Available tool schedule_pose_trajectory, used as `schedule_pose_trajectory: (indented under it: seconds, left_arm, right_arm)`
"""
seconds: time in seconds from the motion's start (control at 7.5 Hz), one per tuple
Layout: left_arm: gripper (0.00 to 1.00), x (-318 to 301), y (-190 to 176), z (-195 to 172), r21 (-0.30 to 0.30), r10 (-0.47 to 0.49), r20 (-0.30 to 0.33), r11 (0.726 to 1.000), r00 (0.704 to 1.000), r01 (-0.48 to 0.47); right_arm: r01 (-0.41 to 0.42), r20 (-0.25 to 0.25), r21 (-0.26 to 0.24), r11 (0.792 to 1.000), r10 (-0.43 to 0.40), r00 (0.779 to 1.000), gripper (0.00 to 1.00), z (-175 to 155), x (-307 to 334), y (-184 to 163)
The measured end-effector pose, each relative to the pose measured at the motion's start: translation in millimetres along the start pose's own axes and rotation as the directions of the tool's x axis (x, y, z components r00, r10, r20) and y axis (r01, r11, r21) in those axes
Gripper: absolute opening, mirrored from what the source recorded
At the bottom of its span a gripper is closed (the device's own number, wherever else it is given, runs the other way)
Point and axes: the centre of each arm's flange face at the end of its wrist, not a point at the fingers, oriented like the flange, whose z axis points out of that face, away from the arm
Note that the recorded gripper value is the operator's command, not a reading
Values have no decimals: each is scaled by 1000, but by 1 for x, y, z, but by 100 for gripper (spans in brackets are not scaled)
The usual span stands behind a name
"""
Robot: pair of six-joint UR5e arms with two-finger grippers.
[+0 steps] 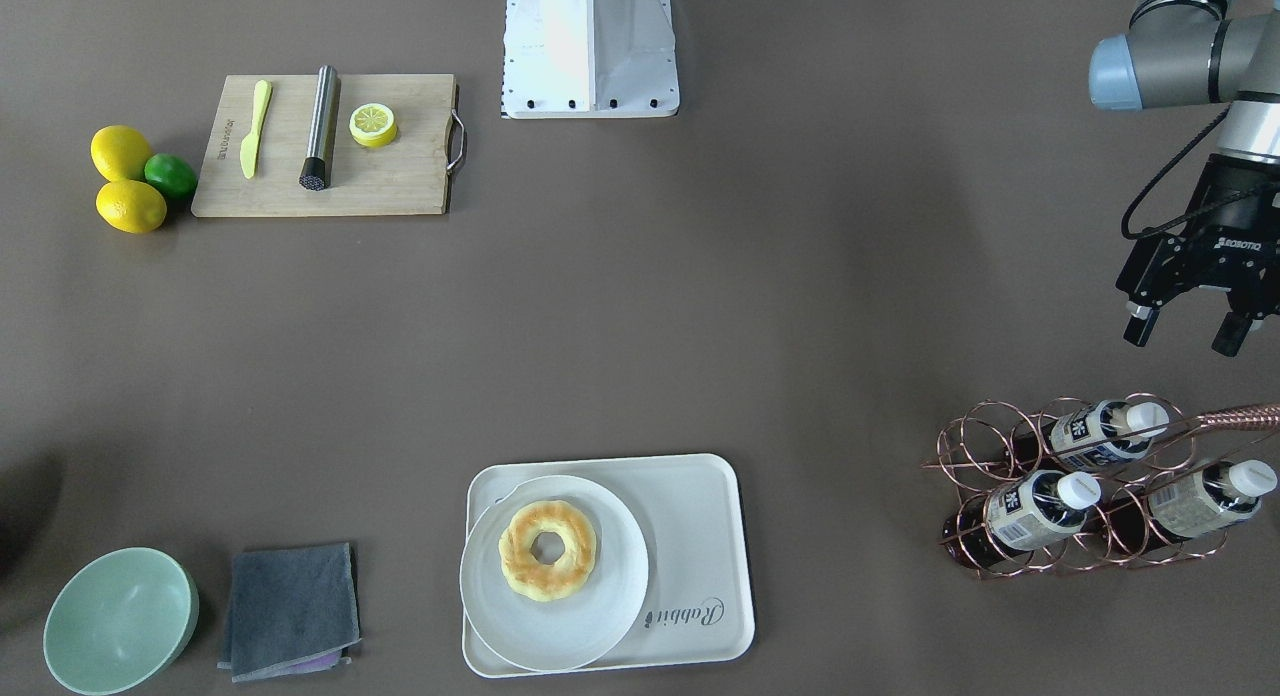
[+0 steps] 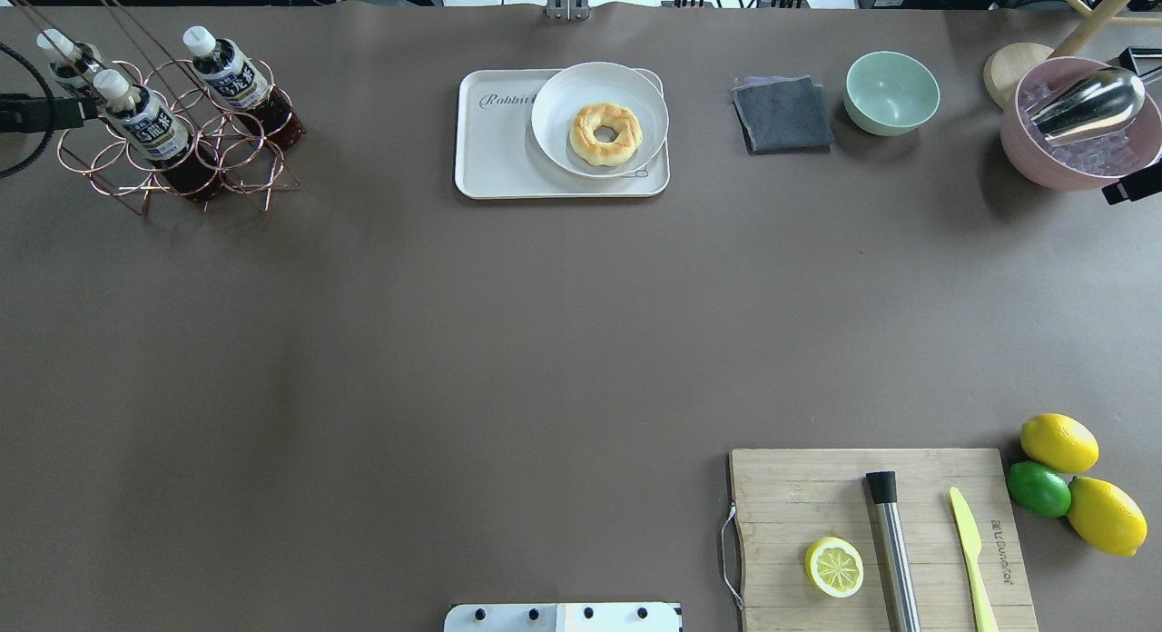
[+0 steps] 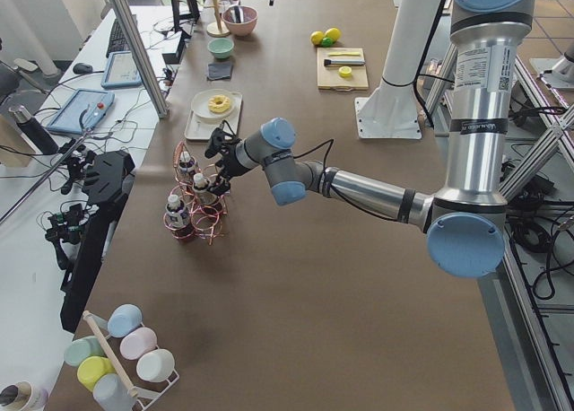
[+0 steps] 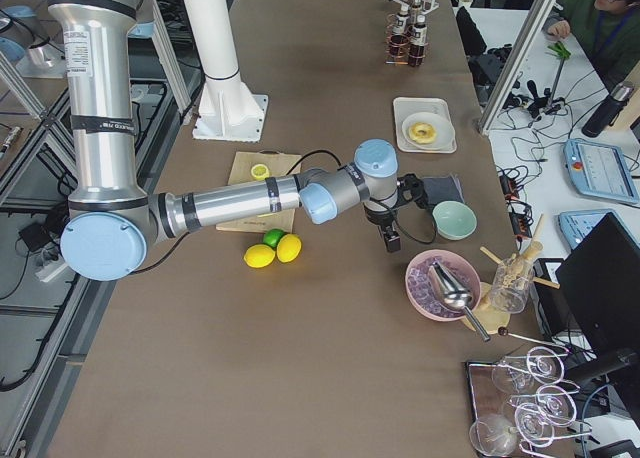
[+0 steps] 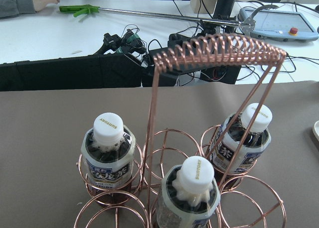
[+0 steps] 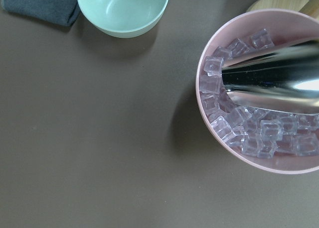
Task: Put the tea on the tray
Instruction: 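Reach the left gripper into the copper rack and grasp a tea bottle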
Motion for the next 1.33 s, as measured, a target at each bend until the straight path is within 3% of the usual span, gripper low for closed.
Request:
schedule_pose_trajectory:
  seconds: [0.13,0.27,1.33]
  left_arm:
    - [60,11,5,11,9,10,10,1000,1000,-10]
    - [58,18,6,21,13,17,14,1000,1000,-17]
    - [61,23,-7,42,16,91,27,996,995,-92]
  right_arm:
    - [2,-3,2,1000,-2,1000,100,0,-1,-1]
    - [2,-4,2,1000,-2,1000,100,0,-1,-1]
    - [6,-20,9,1000,-6,1000,100,-2,-1,-3]
